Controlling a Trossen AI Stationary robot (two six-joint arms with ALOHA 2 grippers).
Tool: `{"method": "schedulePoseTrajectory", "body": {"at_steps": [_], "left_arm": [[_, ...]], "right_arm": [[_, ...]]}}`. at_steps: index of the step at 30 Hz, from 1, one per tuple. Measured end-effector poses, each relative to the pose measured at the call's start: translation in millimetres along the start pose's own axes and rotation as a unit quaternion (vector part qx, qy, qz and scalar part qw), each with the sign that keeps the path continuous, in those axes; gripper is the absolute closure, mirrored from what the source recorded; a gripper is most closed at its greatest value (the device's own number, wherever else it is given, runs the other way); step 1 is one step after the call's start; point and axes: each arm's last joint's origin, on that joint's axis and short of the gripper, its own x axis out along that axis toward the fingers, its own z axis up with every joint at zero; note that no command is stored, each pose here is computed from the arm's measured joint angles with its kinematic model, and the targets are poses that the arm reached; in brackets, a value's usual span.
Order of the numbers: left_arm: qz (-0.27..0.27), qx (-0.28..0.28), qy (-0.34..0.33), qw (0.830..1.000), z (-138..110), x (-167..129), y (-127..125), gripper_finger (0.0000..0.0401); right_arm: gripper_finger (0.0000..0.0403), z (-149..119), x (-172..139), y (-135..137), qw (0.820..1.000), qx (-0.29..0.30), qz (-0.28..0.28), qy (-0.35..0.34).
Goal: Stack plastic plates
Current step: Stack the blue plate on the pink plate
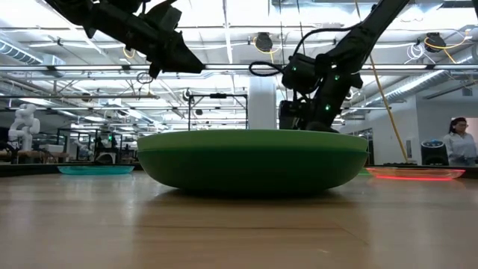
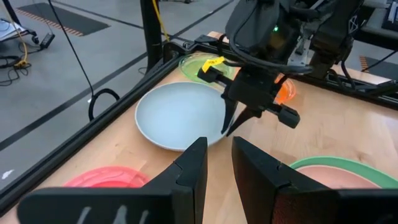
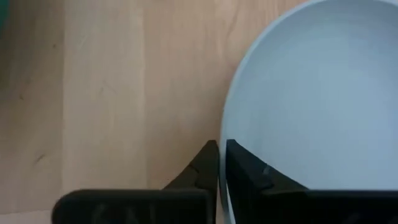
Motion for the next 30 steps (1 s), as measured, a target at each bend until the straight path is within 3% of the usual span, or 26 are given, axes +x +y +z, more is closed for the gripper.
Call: {"method": "schedulePoseTrajectory", "body": {"at_steps": [5,12,22,30], "left_arm": [[0.0,-0.003,0.0,1.0,0,0,0,0.032],[0.0,-0.007,-0.005,1.0,1,0,0,0.032],[-0.001,-0.01,-0.013,1.0,3,0,0,0.032],[-0.003,-0.008,-0.013,1.0,2,0,-2,0.032]], "right_arm": [[0.0396,5,-16,9,0.999,-0.027,-0.037,0.007],[0.0399,19,-55,39,0.997,-0.055,-0.027,-0.045],[0.04,34,-81,118,0.985,-0.124,0.045,-0.114],[0.04,39,-93,168,0.96,-0.182,0.118,-0.178]]}}
